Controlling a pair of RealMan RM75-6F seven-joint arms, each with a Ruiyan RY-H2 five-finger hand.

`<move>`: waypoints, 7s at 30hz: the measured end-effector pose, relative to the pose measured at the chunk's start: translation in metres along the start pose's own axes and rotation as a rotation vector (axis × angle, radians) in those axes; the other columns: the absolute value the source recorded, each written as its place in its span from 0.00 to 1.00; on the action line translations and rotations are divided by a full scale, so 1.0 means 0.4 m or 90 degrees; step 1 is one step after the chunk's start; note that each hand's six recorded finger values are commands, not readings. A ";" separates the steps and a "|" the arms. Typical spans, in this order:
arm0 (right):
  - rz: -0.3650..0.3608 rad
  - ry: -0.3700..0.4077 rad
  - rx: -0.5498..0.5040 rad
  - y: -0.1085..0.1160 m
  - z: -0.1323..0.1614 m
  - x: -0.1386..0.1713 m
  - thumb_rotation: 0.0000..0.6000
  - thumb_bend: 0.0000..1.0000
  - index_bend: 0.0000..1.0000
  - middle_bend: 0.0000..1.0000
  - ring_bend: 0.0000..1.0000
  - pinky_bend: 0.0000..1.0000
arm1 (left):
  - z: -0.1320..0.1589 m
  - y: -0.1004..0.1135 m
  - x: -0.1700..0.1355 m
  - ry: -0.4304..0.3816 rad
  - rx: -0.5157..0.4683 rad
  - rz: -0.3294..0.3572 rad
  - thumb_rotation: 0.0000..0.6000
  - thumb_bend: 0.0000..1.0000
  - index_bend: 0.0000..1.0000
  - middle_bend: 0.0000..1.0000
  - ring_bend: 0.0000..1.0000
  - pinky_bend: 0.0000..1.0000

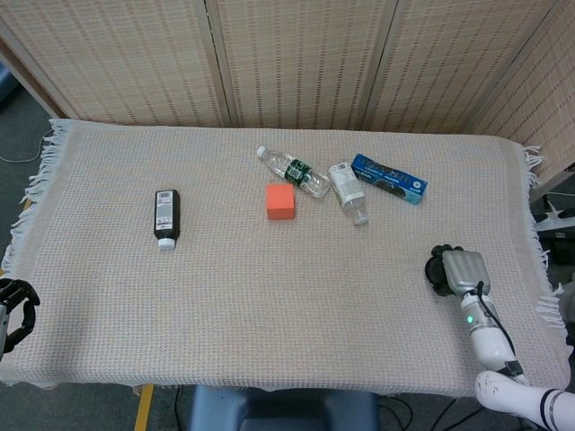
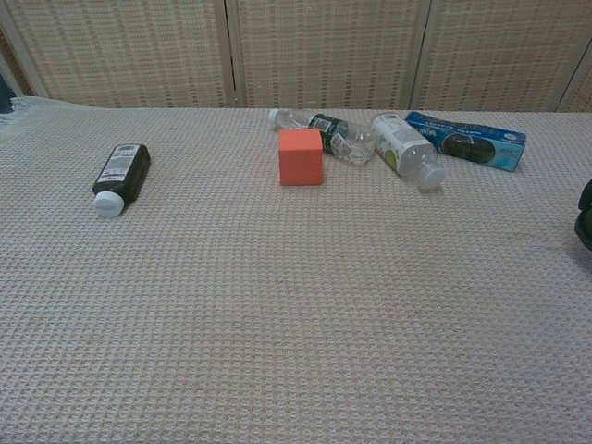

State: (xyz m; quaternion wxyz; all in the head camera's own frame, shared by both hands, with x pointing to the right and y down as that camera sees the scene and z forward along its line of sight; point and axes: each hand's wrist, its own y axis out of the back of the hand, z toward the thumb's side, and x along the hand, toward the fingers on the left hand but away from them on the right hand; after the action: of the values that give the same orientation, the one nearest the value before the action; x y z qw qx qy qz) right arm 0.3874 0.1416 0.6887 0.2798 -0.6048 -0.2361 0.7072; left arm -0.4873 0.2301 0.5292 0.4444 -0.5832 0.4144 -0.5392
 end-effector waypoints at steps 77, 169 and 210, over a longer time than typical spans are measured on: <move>-0.218 0.071 0.011 0.063 0.053 -0.002 1.00 0.43 0.66 0.52 0.61 0.72 | -0.002 0.000 0.001 0.003 -0.003 -0.001 1.00 0.61 0.60 0.47 0.36 0.56; -0.041 0.122 -0.072 -0.005 0.078 0.009 1.00 0.32 0.55 0.42 0.42 0.56 | -0.002 -0.001 0.000 0.004 -0.003 -0.004 1.00 0.61 0.60 0.47 0.36 0.56; 0.077 0.059 0.051 -0.026 -0.034 0.131 1.00 0.27 0.04 0.05 0.00 0.31 | -0.002 -0.004 0.001 0.006 -0.001 -0.007 1.00 0.61 0.59 0.47 0.36 0.56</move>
State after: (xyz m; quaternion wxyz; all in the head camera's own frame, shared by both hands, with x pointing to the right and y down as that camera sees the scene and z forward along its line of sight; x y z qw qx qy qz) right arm 0.3960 0.1850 0.6556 0.2711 -0.6384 -0.1579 0.7029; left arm -0.4881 0.2300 0.5311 0.4389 -0.5834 0.4136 -0.5440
